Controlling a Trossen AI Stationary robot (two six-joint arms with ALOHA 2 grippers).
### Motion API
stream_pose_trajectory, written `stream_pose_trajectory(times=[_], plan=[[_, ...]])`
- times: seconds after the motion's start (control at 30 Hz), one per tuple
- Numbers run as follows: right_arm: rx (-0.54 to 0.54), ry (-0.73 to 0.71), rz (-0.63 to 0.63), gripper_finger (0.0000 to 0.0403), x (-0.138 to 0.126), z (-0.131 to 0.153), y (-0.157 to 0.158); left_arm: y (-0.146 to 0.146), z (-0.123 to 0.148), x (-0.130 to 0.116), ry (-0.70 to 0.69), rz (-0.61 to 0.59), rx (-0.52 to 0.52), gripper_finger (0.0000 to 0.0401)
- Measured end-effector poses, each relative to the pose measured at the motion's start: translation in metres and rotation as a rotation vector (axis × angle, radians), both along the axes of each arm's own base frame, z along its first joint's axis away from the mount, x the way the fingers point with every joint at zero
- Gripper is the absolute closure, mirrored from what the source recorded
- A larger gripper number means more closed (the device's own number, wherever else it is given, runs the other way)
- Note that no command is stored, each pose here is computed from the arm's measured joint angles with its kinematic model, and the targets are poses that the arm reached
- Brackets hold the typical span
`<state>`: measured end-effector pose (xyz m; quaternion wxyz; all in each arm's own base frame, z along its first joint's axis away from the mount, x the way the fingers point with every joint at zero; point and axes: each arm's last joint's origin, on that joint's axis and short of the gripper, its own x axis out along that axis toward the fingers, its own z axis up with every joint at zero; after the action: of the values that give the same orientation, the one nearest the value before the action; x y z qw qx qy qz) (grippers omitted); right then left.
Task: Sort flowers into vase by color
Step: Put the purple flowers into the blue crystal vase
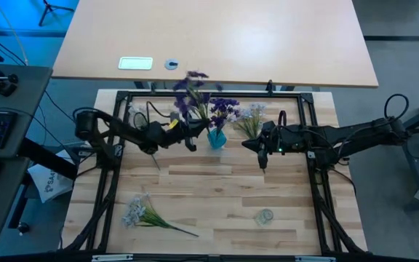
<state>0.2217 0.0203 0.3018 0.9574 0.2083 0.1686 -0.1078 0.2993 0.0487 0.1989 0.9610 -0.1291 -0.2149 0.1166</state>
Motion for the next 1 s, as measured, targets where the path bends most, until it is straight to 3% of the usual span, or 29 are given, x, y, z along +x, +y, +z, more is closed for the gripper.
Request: stream_pose_trajectory(times=[0.37, 0.87, 1.0], plan=[[-0.039, 0.017, 0.012, 0.0403, 0.000, -0.001, 0.000, 0.022, 0.016, 0.007, -0.023, 0.101, 0.098, 0.0401], [-0.086, 0.026, 0.014, 0.0403, -0.001, -0.001, -0.001, 0.026, -0.003, 0.014, 0.195, 0.109, 0.096, 0.0401], [-0.070, 0.023, -0.001, 0.0403, -0.001, -0.001, -0.001, 0.026, -0.004, 0.014, 0.183, 0.083, 0.024, 0.0392]])
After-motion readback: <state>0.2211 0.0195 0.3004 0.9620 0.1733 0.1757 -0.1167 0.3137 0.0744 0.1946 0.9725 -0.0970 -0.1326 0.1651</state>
